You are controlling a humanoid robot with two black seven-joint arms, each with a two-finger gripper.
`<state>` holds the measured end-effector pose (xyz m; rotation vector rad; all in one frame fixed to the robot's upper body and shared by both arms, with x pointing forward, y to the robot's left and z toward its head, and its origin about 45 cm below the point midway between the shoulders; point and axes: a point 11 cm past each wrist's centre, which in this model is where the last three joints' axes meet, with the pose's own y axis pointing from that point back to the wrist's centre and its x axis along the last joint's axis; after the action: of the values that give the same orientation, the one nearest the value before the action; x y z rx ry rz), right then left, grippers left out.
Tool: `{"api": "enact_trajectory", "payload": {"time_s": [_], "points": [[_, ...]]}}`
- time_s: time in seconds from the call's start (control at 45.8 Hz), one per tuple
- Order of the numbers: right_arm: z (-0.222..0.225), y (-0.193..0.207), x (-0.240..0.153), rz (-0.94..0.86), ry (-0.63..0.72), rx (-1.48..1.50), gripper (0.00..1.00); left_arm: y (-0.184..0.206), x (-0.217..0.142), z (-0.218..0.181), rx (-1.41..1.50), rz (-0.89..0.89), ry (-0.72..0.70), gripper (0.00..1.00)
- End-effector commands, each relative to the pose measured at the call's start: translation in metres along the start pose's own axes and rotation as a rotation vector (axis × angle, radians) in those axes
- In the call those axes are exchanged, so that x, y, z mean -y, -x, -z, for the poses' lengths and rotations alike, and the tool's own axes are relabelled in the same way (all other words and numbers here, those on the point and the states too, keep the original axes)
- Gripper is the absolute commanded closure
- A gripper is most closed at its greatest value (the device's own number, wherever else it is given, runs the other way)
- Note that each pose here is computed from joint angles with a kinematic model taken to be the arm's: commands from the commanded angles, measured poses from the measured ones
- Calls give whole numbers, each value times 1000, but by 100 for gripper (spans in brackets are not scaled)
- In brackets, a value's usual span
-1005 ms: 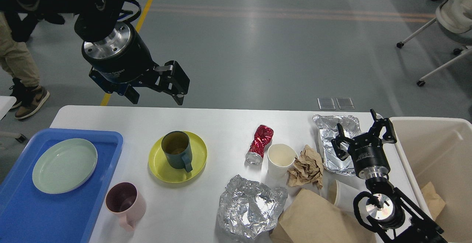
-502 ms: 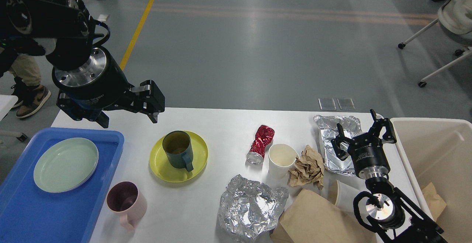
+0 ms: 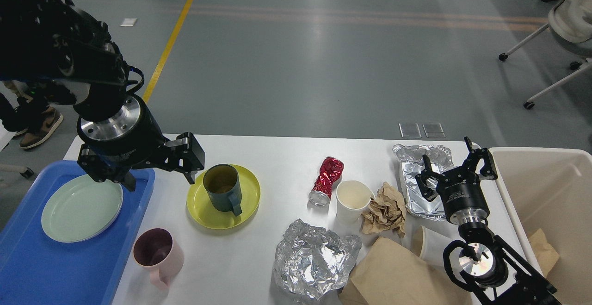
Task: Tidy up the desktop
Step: 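Lower the left gripper onto the pink mug and grasp it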
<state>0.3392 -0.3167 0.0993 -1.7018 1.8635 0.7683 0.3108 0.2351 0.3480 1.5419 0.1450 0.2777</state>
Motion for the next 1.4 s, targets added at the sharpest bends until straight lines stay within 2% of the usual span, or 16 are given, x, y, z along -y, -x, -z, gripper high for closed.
{"api": "enact_trajectory", "payload": {"time_s": [0.0,0.197,0.437,0.612,0.939,1.092,1.333,1.376], "points": [[0,0,0,0,0,0,0,-1,34,30,-31,9,-35,9],[0,0,0,0,0,0,0,-1,83,89,-164,-19,-5,10],[0,0,0,0,0,0,0,10,155,137,-175,-43,-17,10],[0,0,0,0,0,0,0,8,184,140,-194,-54,-3,10],[0,0,0,0,0,0,0,7,213,145,-205,-59,-1,10],[0,0,0,0,0,1,0,17,229,138,-167,-28,8,21],[0,0,0,0,0,0,0,17,231,133,-168,-22,20,46],[0,0,0,0,0,0,0,17,231,132,-168,-22,23,53]]}}
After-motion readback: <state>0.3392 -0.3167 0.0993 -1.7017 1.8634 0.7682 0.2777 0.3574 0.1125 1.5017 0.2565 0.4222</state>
